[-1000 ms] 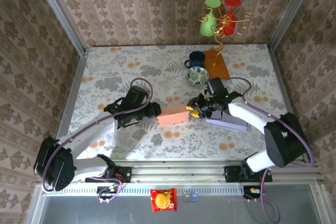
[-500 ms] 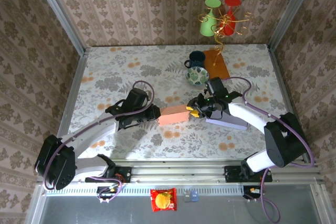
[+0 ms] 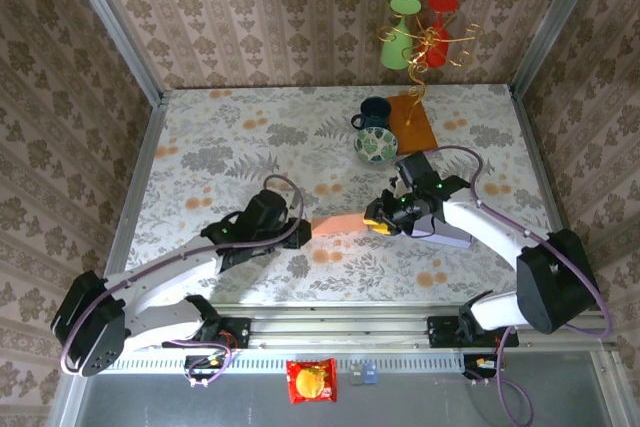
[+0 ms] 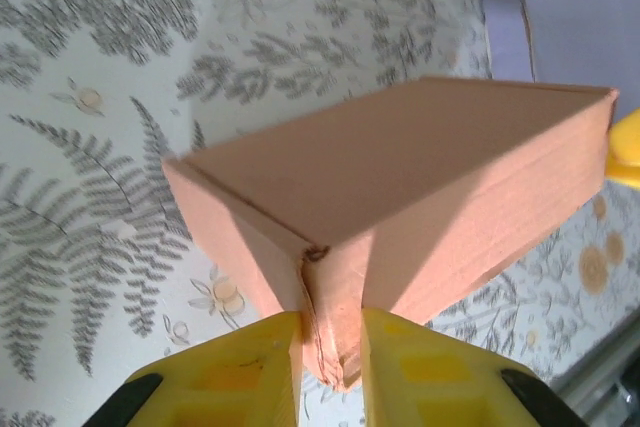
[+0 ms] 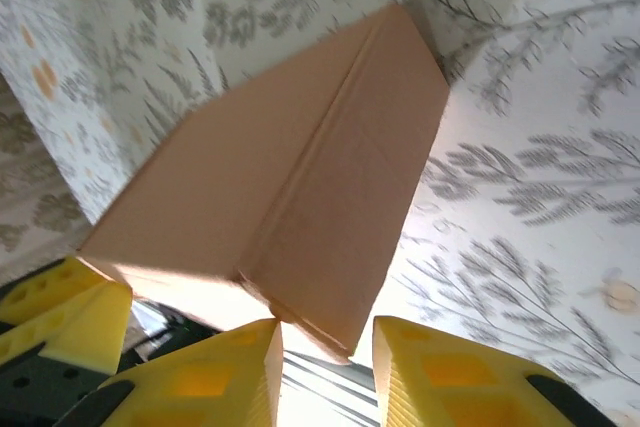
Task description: Fold the paper box
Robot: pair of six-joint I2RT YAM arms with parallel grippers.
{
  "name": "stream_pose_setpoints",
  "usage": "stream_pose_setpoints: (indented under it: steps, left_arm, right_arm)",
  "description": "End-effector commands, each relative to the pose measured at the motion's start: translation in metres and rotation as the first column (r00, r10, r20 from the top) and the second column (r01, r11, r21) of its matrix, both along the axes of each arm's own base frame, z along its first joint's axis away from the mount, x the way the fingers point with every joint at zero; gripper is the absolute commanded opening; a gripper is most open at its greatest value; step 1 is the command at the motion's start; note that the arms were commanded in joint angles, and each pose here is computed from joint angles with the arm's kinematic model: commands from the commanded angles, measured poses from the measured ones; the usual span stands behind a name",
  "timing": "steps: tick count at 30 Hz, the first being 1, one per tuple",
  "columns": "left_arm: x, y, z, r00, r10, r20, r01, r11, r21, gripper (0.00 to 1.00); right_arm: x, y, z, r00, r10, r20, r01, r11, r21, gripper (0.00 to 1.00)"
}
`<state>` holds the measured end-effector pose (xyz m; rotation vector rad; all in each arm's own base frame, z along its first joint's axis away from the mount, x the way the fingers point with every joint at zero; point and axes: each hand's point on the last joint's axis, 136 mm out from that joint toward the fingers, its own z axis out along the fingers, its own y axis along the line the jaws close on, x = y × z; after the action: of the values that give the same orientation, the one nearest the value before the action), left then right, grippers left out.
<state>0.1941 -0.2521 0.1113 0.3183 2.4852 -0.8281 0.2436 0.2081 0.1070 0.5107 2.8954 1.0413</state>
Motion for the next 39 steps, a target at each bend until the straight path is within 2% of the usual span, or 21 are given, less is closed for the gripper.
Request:
stream_pose_setpoints:
  steps: [1, 6, 12, 14, 17, 18, 19, 20, 21, 24, 29, 32, 35, 38, 39]
  left_arm:
    - [-0.012, 0.01, -0.023, 1.0, -0.02, -0.001, 0.02, 0.997, 0.068, 0.21]
    - [-0.011, 0.006, -0.021, 1.0, -0.01, 0.006, 0.01, 0.998, 0.057, 0.23]
    - [0.011, -0.005, 0.002, 0.999, 0.023, 0.038, -0.024, 0.999, 0.022, 0.29]
    - [0.023, -0.004, 0.012, 0.997, 0.059, 0.044, -0.059, 0.998, -0.006, 0.31]
    - [0.046, 0.009, 0.026, 0.988, 0.145, 0.05, -0.142, 0.988, -0.063, 0.4]
    - [0.054, 0.015, 0.032, 0.983, 0.175, 0.057, -0.17, 0.982, -0.084, 0.5]
    - [0.062, 0.021, 0.037, 0.977, 0.201, 0.068, -0.194, 0.976, -0.098, 0.96]
    - [0.068, 0.029, 0.041, 0.971, 0.228, 0.077, -0.219, 0.97, -0.108, 1.0]
    - [0.075, 0.038, 0.044, 0.962, 0.258, 0.088, -0.247, 0.962, -0.115, 1.0]
    - [0.089, 0.069, 0.046, 0.928, 0.355, 0.114, -0.344, 0.933, -0.108, 1.0]
    - [0.099, 0.136, 0.036, 0.822, 0.541, 0.179, -0.545, 0.838, -0.033, 1.0]
    - [0.098, 0.173, 0.026, 0.75, 0.61, 0.253, -0.642, 0.765, 0.057, 1.0]
    - [0.091, 0.215, 0.013, 0.652, 0.682, 0.33, -0.755, 0.62, 0.211, 1.0]
    - [0.086, 0.247, 0.012, 0.571, 0.694, 0.438, -0.821, 0.49, 0.293, 1.0]
    - [0.085, 0.253, 0.014, 0.552, 0.689, 0.47, -0.834, 0.462, 0.303, 1.0]
  right_arm:
    - [-0.034, -0.015, -0.009, 0.994, 0.102, -0.046, -0.105, 0.992, -0.067, 0.31]
    - [-0.033, -0.016, -0.005, 0.991, 0.136, -0.018, -0.137, 0.988, -0.075, 0.32]
    - [-0.019, -0.022, 0.016, 0.981, 0.165, 0.103, -0.15, 0.979, -0.136, 0.37]
    - [-0.013, -0.028, 0.024, 0.973, 0.165, 0.161, -0.137, 0.976, -0.172, 0.42]
    - [-0.004, -0.044, 0.035, 0.954, 0.164, 0.249, -0.1, 0.963, -0.251, 0.52]
    - [-0.001, -0.05, 0.04, 0.946, 0.159, 0.282, -0.079, 0.958, -0.276, 0.56]
    - [0.002, -0.057, 0.042, 0.939, 0.153, 0.308, -0.056, 0.952, -0.302, 0.61]
    - [0.004, -0.063, 0.045, 0.932, 0.149, 0.331, -0.037, 0.946, -0.321, 0.71]
    - [0.006, -0.07, 0.048, 0.922, 0.142, 0.359, -0.012, 0.94, -0.342, 0.99]
    - [0.012, -0.09, 0.058, 0.887, 0.116, 0.446, 0.072, 0.921, -0.382, 1.0]
    - [0.016, -0.123, 0.066, 0.834, 0.095, 0.544, 0.202, 0.864, -0.46, 1.0]
    - [0.023, -0.155, 0.069, 0.797, 0.066, 0.6, 0.341, 0.771, -0.538, 1.0]
    - [0.028, -0.186, 0.067, 0.757, 0.036, 0.653, 0.47, 0.664, -0.582, 1.0]
    - [0.035, -0.203, 0.062, 0.717, 0.074, 0.693, 0.518, 0.61, -0.6, 1.0]
    - [0.036, -0.207, 0.056, 0.71, 0.088, 0.699, 0.525, 0.596, -0.608, 1.0]
